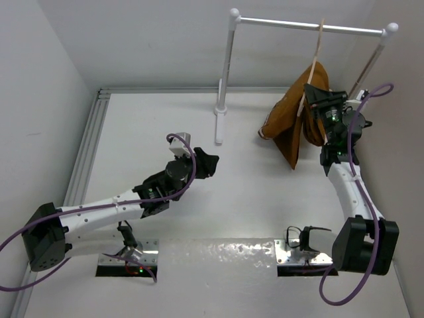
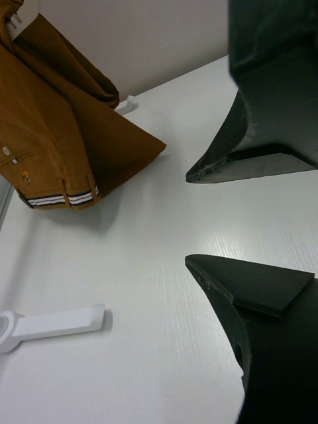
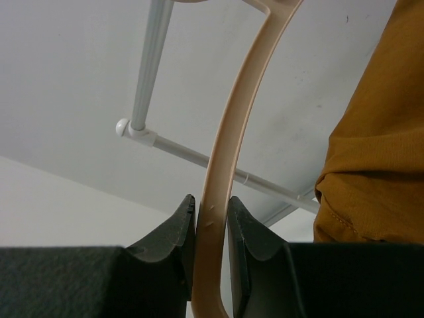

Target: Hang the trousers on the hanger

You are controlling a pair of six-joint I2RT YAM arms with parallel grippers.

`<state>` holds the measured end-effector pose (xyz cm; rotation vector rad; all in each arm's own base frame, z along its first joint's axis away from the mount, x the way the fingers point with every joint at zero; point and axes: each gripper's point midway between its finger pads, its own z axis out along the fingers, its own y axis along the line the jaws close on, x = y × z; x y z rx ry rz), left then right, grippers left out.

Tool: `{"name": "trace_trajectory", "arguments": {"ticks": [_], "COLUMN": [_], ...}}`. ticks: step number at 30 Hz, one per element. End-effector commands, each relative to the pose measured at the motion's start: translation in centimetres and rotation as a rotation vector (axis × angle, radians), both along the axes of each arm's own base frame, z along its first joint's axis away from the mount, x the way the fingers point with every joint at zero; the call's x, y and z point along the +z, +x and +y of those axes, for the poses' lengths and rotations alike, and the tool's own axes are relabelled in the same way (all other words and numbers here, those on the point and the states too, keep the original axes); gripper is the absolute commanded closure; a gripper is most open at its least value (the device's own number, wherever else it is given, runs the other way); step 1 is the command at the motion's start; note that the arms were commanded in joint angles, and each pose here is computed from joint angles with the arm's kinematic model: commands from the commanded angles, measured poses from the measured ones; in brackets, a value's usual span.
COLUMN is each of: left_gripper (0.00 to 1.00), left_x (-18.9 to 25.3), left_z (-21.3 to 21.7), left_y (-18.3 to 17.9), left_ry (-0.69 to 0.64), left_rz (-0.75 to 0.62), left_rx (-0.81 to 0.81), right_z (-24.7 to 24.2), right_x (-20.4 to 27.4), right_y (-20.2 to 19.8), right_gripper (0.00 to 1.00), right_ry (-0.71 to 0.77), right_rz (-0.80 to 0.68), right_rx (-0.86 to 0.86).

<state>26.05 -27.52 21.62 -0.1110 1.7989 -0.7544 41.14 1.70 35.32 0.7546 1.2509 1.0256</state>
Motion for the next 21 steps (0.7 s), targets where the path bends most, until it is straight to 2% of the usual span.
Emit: {"name": "trace_trajectory", "arguments": {"ticks": [1, 2, 3, 5, 6, 8, 9, 15, 18, 21], "left_gripper": [0.55, 0.55, 0.55, 0.55, 0.55, 0.55, 0.55, 0.55, 0.54, 0.54], "left_x": [0.6, 0.7, 0.6, 0.9, 0.8, 1.0, 1.1, 1.7, 1.9, 3.2], "left_z": [-0.2, -0.3, -0.3, -0.3, -0.3, -0.2, -0.2, -0.2, 0.2, 0.9], "left_y": [0.0, 0.0, 0.0, 0.0, 0.0, 0.0, 0.0, -0.2, -0.7, -1.3], "left_ry": [-0.022, -0.024, -0.018, -0.016, -0.008, -0.005, 0.000, 0.013, 0.017, -0.011], "left_rz": [-0.015, -0.016, -0.015, -0.017, -0.015, -0.015, -0.013, -0.003, 0.005, -0.007], "left_rx": [-0.005, -0.005, -0.005, -0.006, -0.006, -0.004, -0.002, -0.018, -0.026, -0.033], "right_z": [0.0, 0.0, -0.1, -0.3, -0.4, -0.7, -0.8, -1.9, -0.9, 1.2], "right_x": [7.1, 6.8, 6.4, 5.4, 5.0, 4.9, 5.0, 5.9, 5.9, 4.3], "right_y": [-1.6, -1.5, -1.5, -1.2, -1.1, -1.3, -1.8, -5.6, -8.3, -10.6], "right_gripper": [0.79, 0.78, 0.55, 0.37, 0.25, 0.13, 0.02, 0.01, 0.01, 0.01], "right_ry": [-0.060, -0.064, -0.069, -0.096, -0.106, -0.142, -0.156, -0.314, -0.381, -0.439], "right_rz": [-0.226, -0.216, -0.206, -0.159, -0.133, -0.115, -0.104, -0.068, -0.051, -0.042], "right_rx": [-0.003, -0.005, -0.010, -0.028, -0.033, -0.055, -0.067, -0.177, -0.145, -0.035]}}
